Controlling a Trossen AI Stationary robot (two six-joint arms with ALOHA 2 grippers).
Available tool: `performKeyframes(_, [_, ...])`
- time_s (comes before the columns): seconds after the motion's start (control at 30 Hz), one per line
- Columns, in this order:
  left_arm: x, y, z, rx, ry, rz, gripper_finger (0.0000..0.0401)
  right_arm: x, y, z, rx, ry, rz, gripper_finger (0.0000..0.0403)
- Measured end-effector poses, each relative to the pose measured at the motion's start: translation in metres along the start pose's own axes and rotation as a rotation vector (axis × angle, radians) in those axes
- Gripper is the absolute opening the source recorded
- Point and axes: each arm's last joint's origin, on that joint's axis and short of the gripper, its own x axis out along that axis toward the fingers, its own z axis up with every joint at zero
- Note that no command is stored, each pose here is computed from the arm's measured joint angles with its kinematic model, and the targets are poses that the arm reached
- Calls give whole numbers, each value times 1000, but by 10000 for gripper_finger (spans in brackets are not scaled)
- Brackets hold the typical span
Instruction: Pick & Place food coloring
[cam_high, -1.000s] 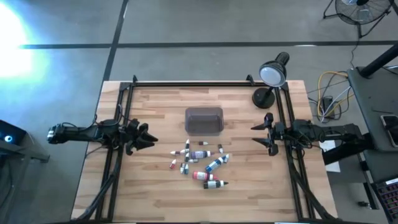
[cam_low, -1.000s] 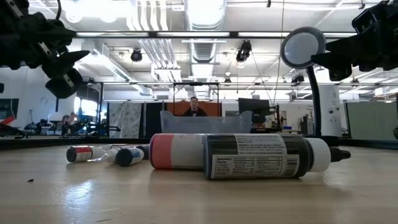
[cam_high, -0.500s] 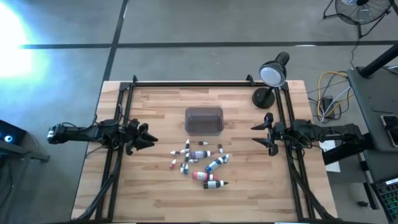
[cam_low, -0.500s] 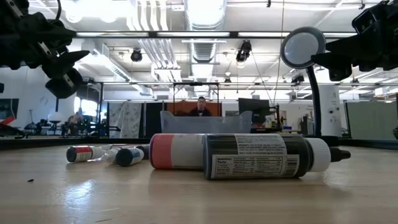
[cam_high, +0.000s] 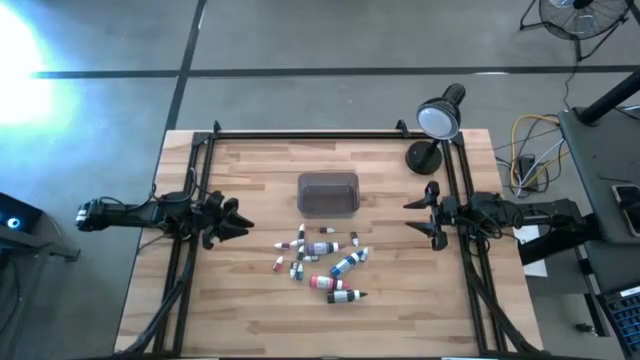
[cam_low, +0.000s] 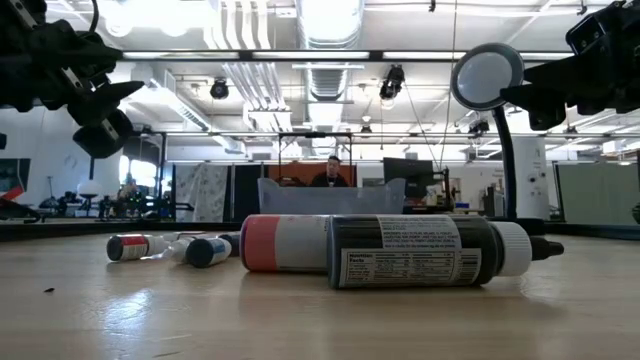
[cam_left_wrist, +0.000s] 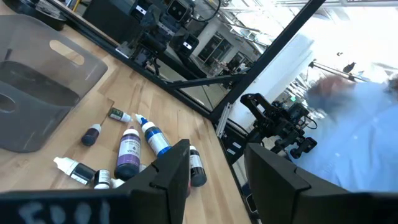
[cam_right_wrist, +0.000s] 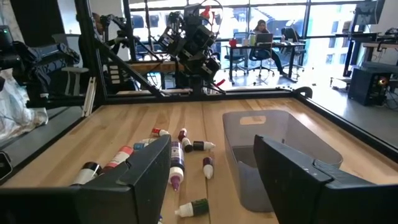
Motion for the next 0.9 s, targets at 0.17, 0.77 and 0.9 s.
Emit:
performKeyframes(0.17, [0,0,0,0,0,0,131,0,0,0,4,0,0,224])
performKeyframes(0.77, [-6,-2,24,-253,-514,196,131,0,-1,1,-77,-7,-51,224])
performKeyframes(0.9, [-7,-1,25,-376,-571,204,131,0,-4,2,-89,-19,-129,224])
